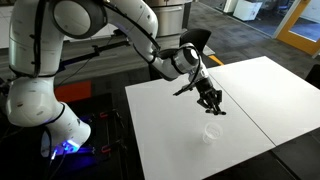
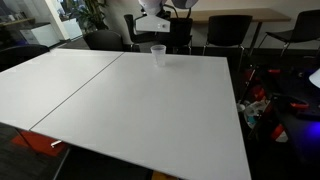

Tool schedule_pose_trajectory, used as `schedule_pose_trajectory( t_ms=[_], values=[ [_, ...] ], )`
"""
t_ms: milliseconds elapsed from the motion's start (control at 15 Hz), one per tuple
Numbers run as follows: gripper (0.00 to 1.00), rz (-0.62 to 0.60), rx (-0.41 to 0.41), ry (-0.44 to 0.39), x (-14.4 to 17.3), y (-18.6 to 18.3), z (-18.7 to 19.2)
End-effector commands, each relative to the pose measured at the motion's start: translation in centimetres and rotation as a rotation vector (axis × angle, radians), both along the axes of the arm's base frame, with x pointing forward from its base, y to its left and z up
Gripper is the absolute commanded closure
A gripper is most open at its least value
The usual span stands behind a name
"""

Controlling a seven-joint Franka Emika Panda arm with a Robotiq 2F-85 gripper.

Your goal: Put the marker into the plastic cup.

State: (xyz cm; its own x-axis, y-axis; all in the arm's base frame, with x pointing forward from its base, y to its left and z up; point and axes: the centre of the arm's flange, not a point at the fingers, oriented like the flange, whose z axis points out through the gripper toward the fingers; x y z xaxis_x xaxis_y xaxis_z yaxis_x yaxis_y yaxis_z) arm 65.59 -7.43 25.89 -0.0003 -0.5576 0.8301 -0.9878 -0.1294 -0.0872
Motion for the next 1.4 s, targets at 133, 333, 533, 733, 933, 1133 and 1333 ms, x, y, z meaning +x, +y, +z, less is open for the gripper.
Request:
schedule_pose_trajectory(
  t_ms=[133, 333, 533, 733, 933, 1133, 1333],
  values=[
    [0.95, -0.104, -0.057, -0.027, -0.4, -0.4, 0.4],
    [0.95, -0.105, -0.103, -0.020, -0.2, -1.4, 0.1],
    [0.95, -0.077, -0.122, -0.011, 0.2, -2.5, 0.0],
    [0.95, -0.064, -0.145, -0.007, 0.6, -3.6, -0.4],
    [0.95, -0.039, -0.184, -0.005, 1.4, -4.3, -1.4],
    [0.95, -0.007, -0.206, 0.005, 2.4, -4.2, -2.9],
    [0.95, 0.027, -0.227, 0.010, 3.3, -3.5, -4.6]
  ],
)
